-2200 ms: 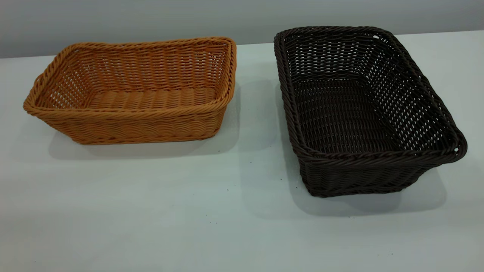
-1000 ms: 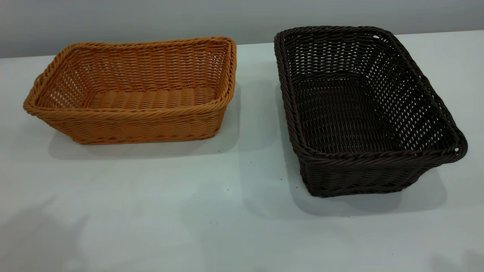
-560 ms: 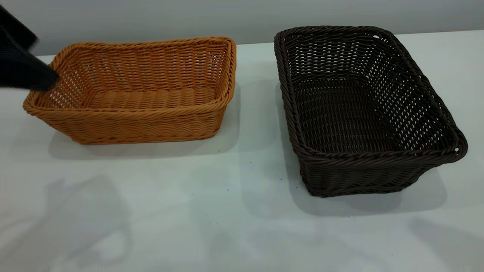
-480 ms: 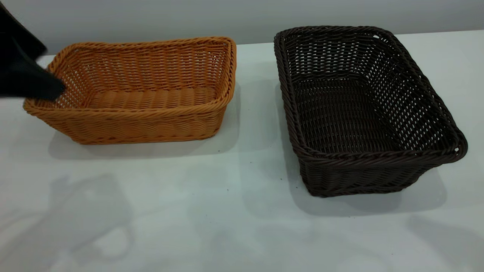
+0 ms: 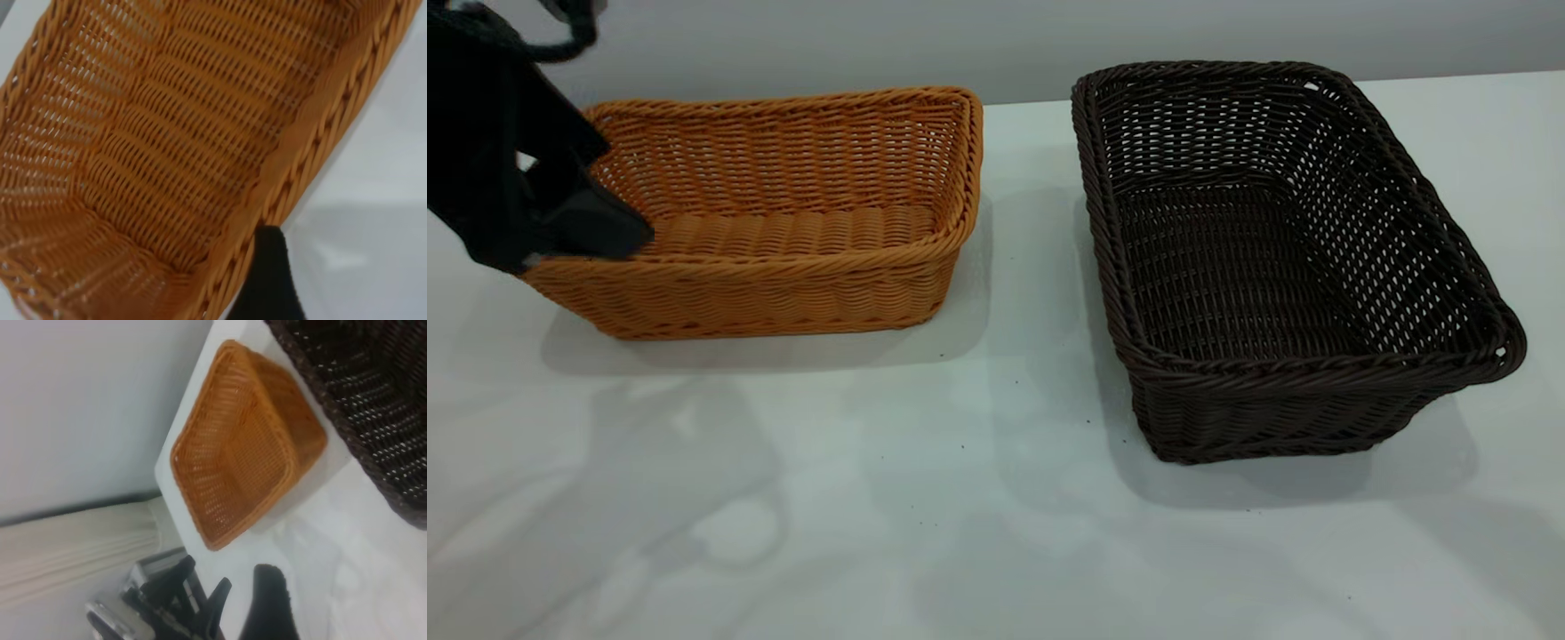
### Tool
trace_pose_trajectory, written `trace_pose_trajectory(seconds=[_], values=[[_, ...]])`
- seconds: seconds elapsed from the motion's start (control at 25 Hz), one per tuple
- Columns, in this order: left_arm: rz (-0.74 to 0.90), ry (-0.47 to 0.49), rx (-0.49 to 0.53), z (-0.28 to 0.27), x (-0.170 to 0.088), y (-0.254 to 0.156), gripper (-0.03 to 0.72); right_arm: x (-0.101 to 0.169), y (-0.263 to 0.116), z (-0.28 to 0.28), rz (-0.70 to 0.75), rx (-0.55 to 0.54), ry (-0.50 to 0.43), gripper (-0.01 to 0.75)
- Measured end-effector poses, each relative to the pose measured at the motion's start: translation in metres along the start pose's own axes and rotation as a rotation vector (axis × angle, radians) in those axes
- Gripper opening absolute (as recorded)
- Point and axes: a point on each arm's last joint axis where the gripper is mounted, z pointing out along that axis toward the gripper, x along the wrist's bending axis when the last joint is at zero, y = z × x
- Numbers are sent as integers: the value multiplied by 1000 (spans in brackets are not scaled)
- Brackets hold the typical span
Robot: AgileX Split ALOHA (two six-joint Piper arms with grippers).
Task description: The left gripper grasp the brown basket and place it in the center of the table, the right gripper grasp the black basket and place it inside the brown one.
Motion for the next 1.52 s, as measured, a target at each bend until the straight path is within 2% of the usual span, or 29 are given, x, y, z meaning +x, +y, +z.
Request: trace_pose_trajectory(seconds=[0.24,0.44,0.72,1.2,1.52], values=[[39,-32,12,9,-6,2,509,-8,-3,33,118,16,-118,503],[146,-34,9,10,-8,3,509,-18,-16,68,210,37,-221,503],[285,-36,22,19,-8,0,509,-33,-38,107,319,13,-327,503],[279,-49,54,36,-10,-6,509,-55,-34,131,402,-76,-412,503],[275,-39,52,36,-9,-6,509,-66,-26,151,382,-112,-473,475]])
